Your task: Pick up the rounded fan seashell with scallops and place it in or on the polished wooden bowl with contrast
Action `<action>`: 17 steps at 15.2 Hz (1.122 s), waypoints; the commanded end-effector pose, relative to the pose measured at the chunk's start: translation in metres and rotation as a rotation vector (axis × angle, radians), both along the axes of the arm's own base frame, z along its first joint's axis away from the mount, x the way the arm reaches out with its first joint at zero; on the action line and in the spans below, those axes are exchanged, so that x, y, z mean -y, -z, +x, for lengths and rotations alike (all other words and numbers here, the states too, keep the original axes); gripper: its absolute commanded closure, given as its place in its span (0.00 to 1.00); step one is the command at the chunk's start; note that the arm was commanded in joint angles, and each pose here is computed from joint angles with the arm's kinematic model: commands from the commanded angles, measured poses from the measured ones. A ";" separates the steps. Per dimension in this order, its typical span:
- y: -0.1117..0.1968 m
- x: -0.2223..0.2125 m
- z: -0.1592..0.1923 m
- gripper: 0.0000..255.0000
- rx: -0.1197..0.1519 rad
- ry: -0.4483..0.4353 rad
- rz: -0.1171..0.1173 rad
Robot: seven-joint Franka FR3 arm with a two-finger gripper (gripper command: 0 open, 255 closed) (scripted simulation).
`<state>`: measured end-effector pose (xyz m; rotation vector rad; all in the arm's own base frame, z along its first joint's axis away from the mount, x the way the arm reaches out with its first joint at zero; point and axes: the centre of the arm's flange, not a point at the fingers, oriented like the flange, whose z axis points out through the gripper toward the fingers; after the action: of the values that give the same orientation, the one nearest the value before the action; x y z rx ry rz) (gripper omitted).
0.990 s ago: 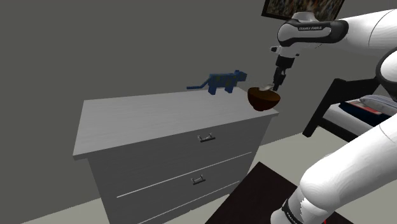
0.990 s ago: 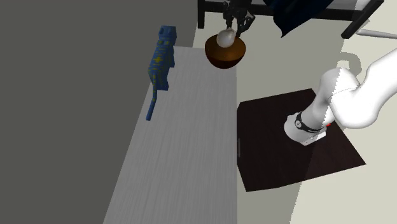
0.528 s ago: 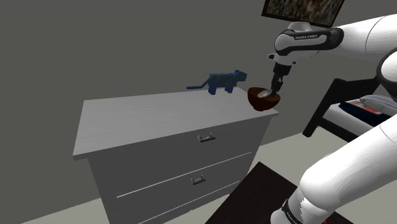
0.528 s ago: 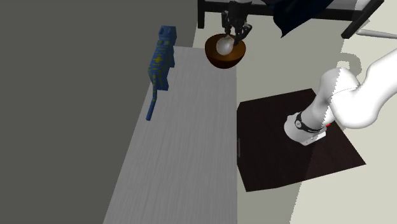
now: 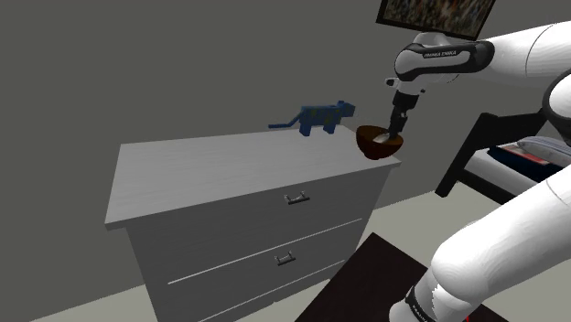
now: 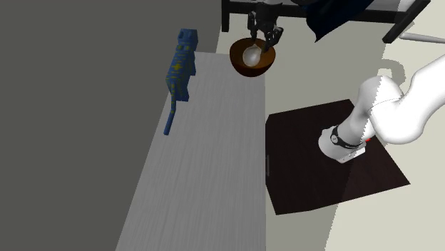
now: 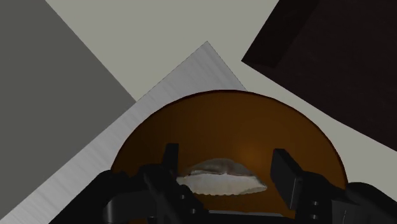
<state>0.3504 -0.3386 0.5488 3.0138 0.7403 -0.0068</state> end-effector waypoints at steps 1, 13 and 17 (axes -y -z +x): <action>0.000 0.000 0.000 0.00 0.000 0.000 0.000; -0.050 -0.002 0.000 0.00 0.000 0.000 0.000; -0.050 -0.002 0.000 0.00 0.000 0.000 0.000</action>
<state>0.3501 -0.3366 0.5987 3.0137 0.7403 -0.0066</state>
